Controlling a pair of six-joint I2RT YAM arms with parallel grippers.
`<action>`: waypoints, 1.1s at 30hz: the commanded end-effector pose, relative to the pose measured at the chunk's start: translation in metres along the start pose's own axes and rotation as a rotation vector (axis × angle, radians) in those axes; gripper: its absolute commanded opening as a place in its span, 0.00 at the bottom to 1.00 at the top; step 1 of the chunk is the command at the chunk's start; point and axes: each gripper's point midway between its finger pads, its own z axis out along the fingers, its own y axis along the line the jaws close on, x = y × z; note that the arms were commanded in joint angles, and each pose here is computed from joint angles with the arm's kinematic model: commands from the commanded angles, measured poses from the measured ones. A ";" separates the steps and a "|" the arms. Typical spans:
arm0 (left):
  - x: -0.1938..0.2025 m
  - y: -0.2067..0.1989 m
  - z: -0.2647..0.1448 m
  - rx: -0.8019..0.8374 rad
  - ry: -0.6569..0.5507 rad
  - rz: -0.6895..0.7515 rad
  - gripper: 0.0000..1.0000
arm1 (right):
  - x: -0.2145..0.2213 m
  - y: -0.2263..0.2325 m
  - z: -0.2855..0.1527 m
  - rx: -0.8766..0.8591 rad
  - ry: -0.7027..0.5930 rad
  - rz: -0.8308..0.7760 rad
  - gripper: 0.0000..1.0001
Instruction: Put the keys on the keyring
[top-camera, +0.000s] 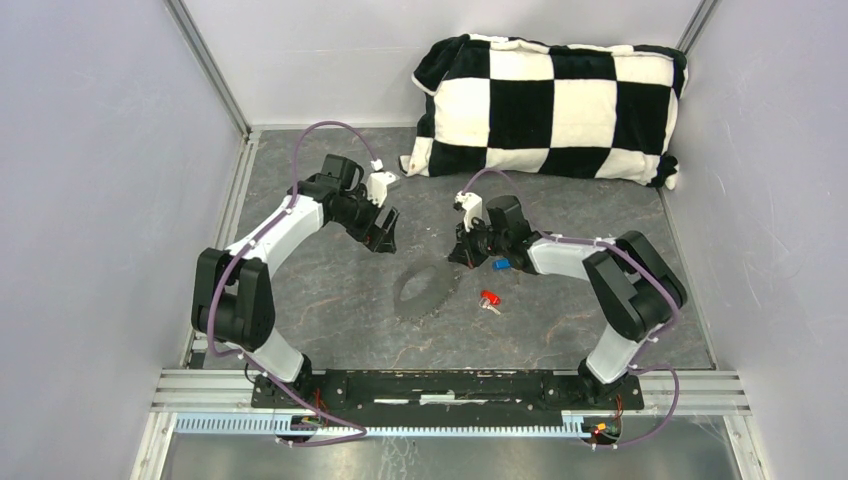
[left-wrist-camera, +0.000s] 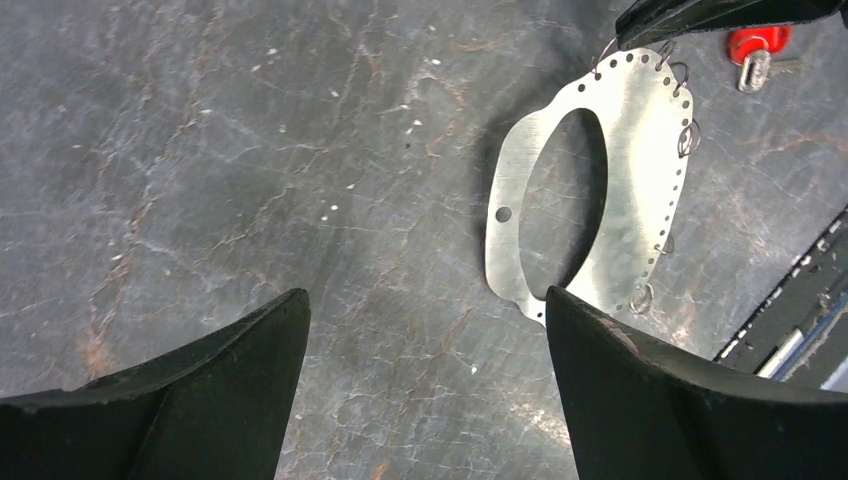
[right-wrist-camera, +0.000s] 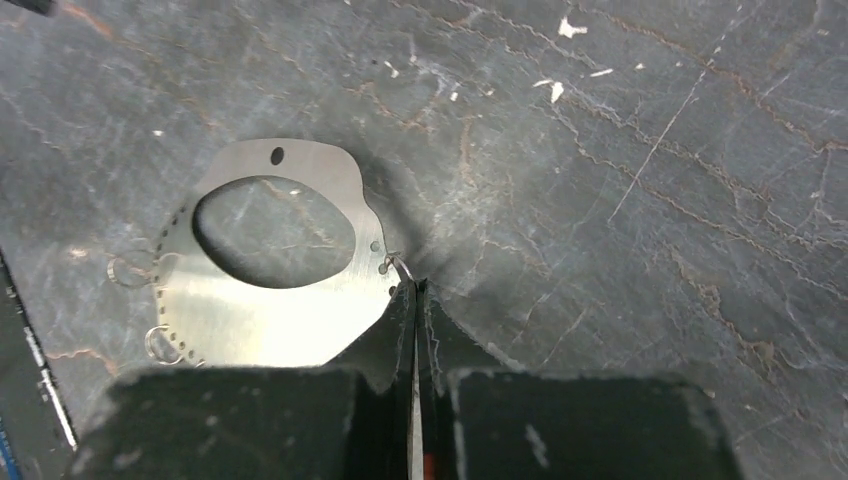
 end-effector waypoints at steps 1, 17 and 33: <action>-0.011 -0.025 -0.010 0.120 -0.032 0.088 0.94 | -0.040 0.031 -0.019 -0.069 -0.154 -0.049 0.00; -0.024 -0.122 -0.112 0.325 -0.163 0.412 0.61 | -0.099 0.142 -0.078 -0.208 -0.411 -0.221 0.00; -0.021 -0.185 -0.127 0.392 -0.368 0.677 0.52 | -0.129 0.199 -0.118 -0.102 -0.406 -0.420 0.00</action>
